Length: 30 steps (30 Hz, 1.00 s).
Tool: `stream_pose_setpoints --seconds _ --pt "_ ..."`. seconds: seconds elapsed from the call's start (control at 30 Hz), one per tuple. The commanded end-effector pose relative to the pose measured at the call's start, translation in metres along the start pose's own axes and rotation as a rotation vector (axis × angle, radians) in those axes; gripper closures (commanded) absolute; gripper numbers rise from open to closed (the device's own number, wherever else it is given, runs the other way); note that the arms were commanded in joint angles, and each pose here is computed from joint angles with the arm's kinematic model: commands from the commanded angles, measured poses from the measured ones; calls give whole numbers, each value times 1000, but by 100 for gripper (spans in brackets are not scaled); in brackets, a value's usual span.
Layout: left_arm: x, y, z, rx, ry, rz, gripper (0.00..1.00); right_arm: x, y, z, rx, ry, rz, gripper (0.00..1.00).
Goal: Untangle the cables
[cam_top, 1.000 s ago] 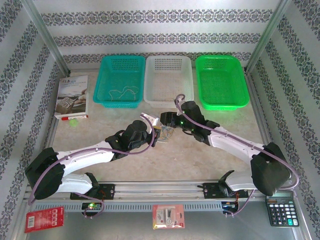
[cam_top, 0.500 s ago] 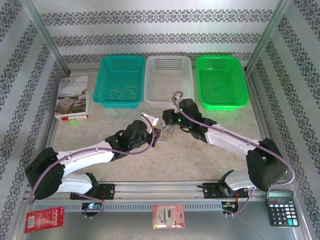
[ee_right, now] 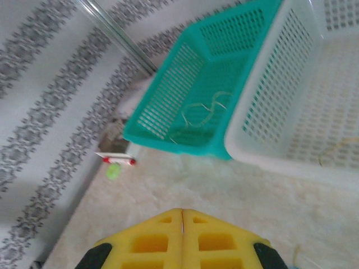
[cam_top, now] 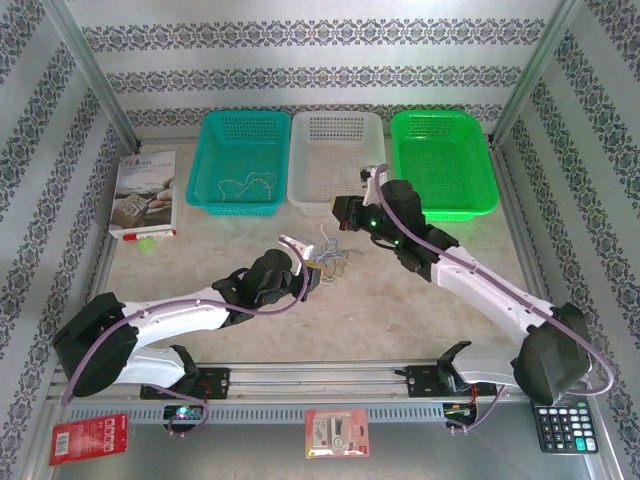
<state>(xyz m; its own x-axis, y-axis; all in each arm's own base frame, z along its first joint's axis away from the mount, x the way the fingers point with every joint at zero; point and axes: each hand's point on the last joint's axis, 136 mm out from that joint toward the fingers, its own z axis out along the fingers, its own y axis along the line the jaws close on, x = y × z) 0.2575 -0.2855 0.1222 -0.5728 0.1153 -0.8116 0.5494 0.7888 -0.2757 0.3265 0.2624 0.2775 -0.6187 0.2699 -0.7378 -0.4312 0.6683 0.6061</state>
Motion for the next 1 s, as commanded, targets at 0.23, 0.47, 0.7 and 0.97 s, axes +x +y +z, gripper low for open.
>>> stream_pose_setpoints --seconds 0.23,0.47,0.7,0.97 --pt "-5 0 -14 1 -51 -12 24 -29 47 -28 -136 -51 -32 100" --pt "-30 -9 -43 41 -140 3 0 -28 54 -33 -162 -48 -40 100" --pt "-60 -5 -51 -9 -208 57 0 -18 62 -35 -195 -24 -51 100" --pt "-88 29 -28 -22 -224 -7 0 -13 65 -45 -205 -29 -54 100"
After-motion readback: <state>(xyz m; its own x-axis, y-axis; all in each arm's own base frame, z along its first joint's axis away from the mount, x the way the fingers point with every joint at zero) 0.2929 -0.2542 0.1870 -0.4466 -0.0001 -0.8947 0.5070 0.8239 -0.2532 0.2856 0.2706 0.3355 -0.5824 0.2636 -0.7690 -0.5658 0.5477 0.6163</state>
